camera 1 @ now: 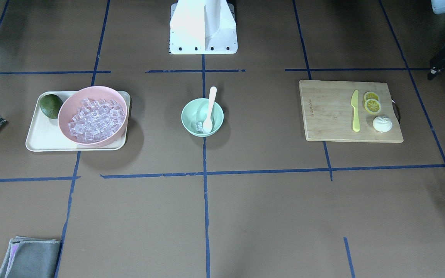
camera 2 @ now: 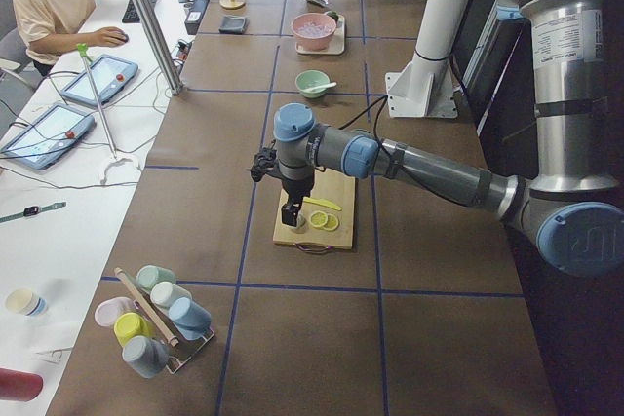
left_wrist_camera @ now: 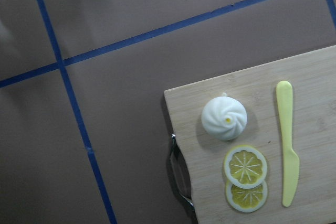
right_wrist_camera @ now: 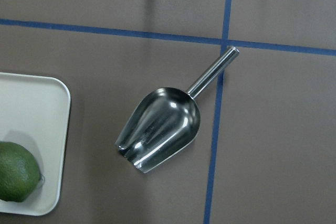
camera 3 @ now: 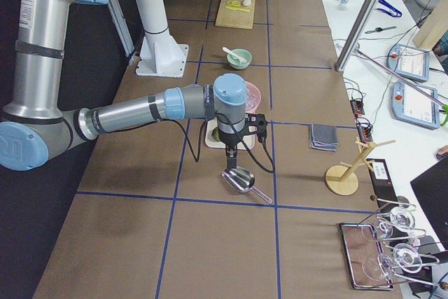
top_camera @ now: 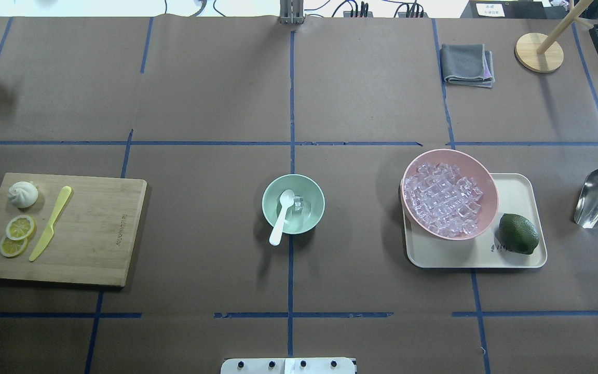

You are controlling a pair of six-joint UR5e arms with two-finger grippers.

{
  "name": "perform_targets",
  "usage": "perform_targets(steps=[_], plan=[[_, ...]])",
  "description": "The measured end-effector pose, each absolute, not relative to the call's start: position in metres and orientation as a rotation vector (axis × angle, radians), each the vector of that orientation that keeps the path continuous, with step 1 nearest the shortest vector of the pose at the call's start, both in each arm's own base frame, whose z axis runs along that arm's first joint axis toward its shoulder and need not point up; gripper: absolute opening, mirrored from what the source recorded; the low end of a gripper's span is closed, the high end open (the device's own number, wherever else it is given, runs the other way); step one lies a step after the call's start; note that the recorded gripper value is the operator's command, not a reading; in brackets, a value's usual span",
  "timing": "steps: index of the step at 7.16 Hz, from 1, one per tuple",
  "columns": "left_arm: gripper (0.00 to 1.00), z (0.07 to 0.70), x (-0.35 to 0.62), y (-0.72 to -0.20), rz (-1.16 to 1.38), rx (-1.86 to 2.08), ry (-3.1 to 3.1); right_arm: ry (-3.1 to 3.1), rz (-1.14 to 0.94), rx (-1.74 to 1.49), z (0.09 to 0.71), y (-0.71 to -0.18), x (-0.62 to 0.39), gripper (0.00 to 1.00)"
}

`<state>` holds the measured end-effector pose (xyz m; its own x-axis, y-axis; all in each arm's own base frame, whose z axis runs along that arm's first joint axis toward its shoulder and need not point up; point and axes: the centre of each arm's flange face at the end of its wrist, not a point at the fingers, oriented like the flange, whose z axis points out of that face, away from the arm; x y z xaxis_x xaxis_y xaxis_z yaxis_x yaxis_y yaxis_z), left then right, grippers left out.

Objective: Put spoon and ice into bowl

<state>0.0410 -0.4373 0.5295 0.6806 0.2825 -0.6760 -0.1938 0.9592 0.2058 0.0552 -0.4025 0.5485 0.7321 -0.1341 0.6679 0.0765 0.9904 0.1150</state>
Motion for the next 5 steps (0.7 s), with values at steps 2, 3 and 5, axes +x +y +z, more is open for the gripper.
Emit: perform_targets(steps=[2,3,5], plan=[[1.00,0.535,0.042,-0.449,0.248,0.086,0.837,-0.740,-0.133,0.082,0.555,-0.403,0.059,1.00],[1.00,0.534,0.043,-0.451,0.243,0.076,0.850,-0.740,-0.135,0.085,0.554,-0.404,0.059,1.00],[1.00,0.526,0.043,-0.453,0.238,0.078,0.858,-0.742,-0.137,0.081,0.558,-0.406,0.059,1.00]])
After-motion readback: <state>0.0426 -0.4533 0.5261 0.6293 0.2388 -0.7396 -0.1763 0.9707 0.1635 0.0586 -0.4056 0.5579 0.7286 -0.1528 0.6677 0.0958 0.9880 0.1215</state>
